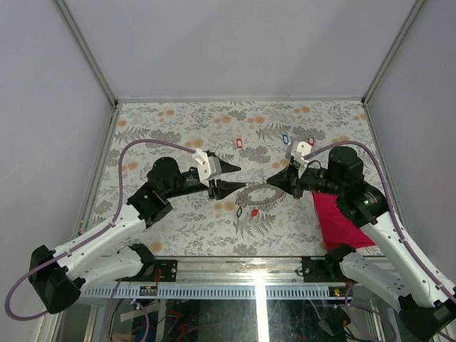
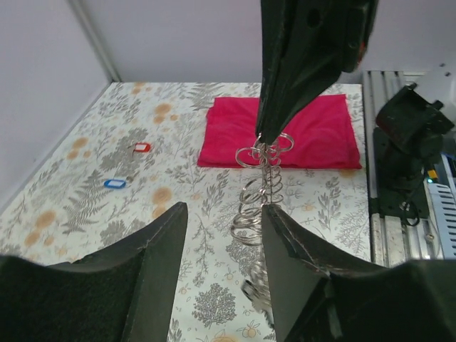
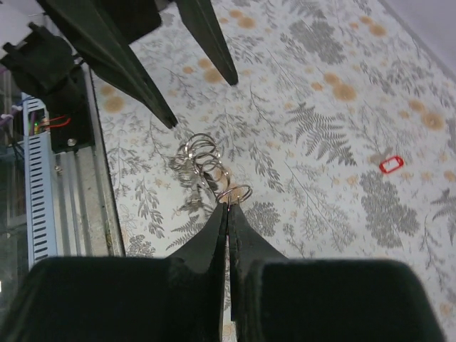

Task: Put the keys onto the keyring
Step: Pick up the keyring from the center of the board.

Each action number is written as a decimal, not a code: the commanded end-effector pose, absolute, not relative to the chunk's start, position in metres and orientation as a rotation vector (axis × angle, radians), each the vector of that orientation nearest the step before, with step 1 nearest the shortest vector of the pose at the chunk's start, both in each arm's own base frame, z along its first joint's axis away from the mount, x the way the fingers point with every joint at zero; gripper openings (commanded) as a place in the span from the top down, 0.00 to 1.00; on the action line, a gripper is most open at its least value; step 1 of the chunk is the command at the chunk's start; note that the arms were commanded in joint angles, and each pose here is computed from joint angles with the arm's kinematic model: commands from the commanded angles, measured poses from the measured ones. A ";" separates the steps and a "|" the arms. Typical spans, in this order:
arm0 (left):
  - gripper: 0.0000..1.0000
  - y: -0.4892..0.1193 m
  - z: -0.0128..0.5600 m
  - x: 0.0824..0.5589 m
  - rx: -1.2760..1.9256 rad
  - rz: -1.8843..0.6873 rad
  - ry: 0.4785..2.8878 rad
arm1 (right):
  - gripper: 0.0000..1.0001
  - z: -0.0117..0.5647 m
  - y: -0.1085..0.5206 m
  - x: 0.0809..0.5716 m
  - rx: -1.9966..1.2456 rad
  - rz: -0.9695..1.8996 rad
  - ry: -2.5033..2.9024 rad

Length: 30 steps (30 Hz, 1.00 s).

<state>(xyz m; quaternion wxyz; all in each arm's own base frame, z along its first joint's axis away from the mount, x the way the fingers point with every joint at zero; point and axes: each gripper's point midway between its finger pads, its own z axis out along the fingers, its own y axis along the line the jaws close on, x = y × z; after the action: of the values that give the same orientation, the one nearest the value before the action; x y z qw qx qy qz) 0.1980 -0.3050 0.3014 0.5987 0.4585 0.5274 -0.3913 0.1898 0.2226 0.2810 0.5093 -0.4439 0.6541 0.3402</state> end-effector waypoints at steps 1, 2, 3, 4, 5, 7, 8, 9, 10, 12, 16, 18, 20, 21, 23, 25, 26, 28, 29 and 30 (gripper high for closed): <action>0.53 -0.306 0.342 0.179 1.142 -0.923 1.023 | 1.00 0.333 0.235 0.159 -1.235 0.909 1.299; 0.53 -0.306 0.345 0.176 1.154 -0.928 1.006 | 1.00 0.335 0.236 0.158 -1.247 0.912 1.287; 0.53 -0.306 0.349 0.172 1.169 -0.936 0.988 | 1.00 0.337 0.236 0.156 -1.256 0.914 1.280; 0.54 -0.307 0.352 0.169 1.181 -0.945 0.976 | 1.00 0.339 0.236 0.156 -1.263 0.912 1.272; 0.54 -0.307 0.355 0.166 1.191 -0.958 0.967 | 1.00 0.341 0.236 0.156 -1.266 0.910 1.265; 0.55 -0.308 0.361 0.162 1.197 -0.987 0.956 | 1.00 0.345 0.236 0.154 -1.280 0.903 1.237; 0.55 -0.309 0.364 0.160 1.197 -1.000 0.953 | 1.00 0.346 0.236 0.153 -1.293 0.899 1.213; 0.57 -0.310 0.366 0.160 1.195 -1.010 0.954 | 1.00 0.348 0.237 0.152 -1.298 0.893 1.193; 0.58 -0.311 0.367 0.161 1.192 -1.016 0.958 | 1.00 0.349 0.237 0.152 -1.297 0.888 1.177; 0.60 -0.312 0.368 0.162 1.188 -1.020 0.963 | 1.00 0.352 0.237 0.152 -1.305 0.878 1.140; 0.62 -0.315 0.368 0.162 1.217 -1.015 0.937 | 1.00 0.354 0.239 0.146 -1.334 0.873 1.057; 0.62 -0.316 0.370 0.159 1.249 -1.012 0.906 | 1.00 0.355 0.239 0.144 -1.344 0.869 1.019; 0.62 -0.317 0.371 0.156 1.293 -1.007 0.878 | 1.00 0.358 0.239 0.142 -1.349 0.858 0.983; 0.62 -0.318 0.371 0.155 1.319 -0.996 0.859 | 1.00 0.359 0.239 0.142 -1.348 0.854 0.976; 0.62 -0.319 0.371 0.155 1.355 -0.980 0.846 | 1.00 0.361 0.239 0.140 -1.352 0.854 0.960; 0.62 -0.320 0.370 0.155 1.384 -0.972 0.834 | 1.00 0.363 0.240 0.138 -1.362 0.864 0.947; 0.62 -0.321 0.369 0.154 1.401 -0.979 0.829 | 1.00 0.363 0.240 0.137 -1.368 0.868 0.941; 0.63 -0.323 0.367 0.148 1.440 -1.013 0.812 | 1.00 0.365 0.241 0.134 -1.379 0.878 0.926; 0.63 -0.324 0.367 0.144 1.461 -1.034 0.798 | 1.00 0.365 0.241 0.133 -1.382 0.883 0.924; 0.63 -0.324 0.366 0.141 1.481 -1.053 0.782 | 1.00 0.366 0.242 0.133 -1.386 0.886 0.918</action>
<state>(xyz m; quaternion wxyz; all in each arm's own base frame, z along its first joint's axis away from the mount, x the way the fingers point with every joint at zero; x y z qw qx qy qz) 0.1561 -0.3235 0.3653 0.5758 0.5883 0.3726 -0.4284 0.1433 0.2386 0.3340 0.5536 -0.5739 0.4649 0.3847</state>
